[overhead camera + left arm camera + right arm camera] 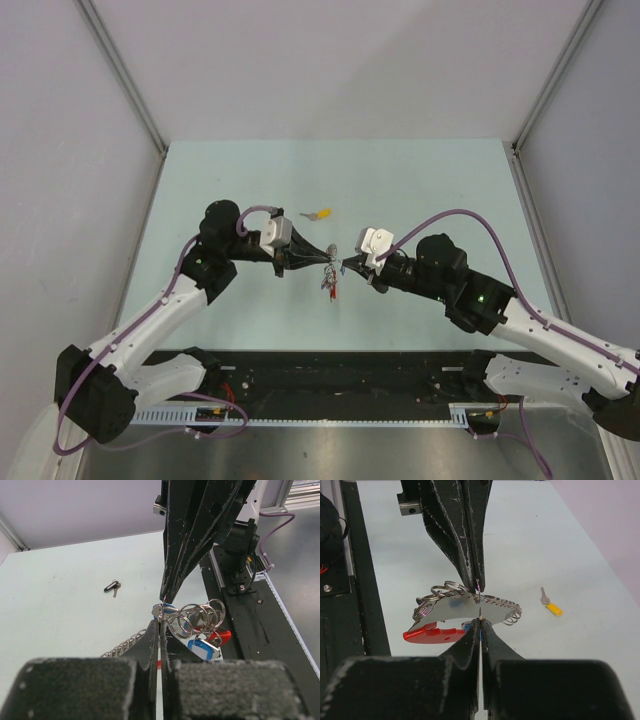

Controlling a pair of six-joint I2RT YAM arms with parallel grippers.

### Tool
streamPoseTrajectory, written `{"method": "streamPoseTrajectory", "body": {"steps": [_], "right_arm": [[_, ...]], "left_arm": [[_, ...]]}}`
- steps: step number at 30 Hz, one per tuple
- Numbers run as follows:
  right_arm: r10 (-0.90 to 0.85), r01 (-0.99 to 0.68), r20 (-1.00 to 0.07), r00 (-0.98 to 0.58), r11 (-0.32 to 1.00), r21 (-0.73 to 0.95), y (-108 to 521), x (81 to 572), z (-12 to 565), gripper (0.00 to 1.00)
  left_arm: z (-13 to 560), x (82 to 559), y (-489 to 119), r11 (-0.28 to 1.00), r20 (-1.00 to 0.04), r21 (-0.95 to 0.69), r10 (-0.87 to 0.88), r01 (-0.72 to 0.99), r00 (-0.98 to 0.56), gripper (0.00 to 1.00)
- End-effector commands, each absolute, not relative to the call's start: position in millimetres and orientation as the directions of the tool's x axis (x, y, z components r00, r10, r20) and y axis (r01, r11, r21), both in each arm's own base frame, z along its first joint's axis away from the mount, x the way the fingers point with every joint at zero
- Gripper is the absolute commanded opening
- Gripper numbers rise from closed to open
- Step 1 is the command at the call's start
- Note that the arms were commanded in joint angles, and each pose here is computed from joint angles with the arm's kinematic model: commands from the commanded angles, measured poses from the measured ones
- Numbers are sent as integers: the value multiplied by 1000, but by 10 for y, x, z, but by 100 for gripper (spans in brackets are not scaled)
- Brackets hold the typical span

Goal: Put the keys on the keyring

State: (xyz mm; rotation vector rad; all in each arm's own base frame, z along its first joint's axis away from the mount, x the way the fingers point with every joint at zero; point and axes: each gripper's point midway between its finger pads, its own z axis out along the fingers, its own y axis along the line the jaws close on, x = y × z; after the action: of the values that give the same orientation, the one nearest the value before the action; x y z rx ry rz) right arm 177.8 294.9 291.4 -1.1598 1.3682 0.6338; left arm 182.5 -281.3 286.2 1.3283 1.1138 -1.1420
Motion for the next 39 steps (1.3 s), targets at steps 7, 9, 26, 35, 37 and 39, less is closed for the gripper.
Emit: {"method": "streamPoseTrajectory", "body": {"steps": [7,9,26,35,37,39], "right_arm": [[-220,-896,-955,201,353,-270,2983,1751,3060,0],[-220,-897,-955,201,350,-269,2989,1749,3055,0],[-226,-896,-953,202,351,-273,3008,1773,3037,0],[-220,-895,-953,209,350,-277,3011,1770,3058,0],[-222,-895,-953,208,349,-276,3013,1771,3049,0],[-221,-895,-953,208,349,-277,3011,1770,3054,0]], "left_arm": [[3007,1756,-2808,-73,-985,172,-9,982,171,0],[3005,1755,-2812,-75,-985,170,-9,983,170,0],[3001,1737,-2821,-88,-987,161,-12,983,160,0],[2989,1730,-2831,-94,-988,157,-11,983,156,0],[2987,1725,-2833,-96,-988,155,-11,983,155,0],[2984,1722,-2833,-98,-988,152,-10,983,152,0]]}}
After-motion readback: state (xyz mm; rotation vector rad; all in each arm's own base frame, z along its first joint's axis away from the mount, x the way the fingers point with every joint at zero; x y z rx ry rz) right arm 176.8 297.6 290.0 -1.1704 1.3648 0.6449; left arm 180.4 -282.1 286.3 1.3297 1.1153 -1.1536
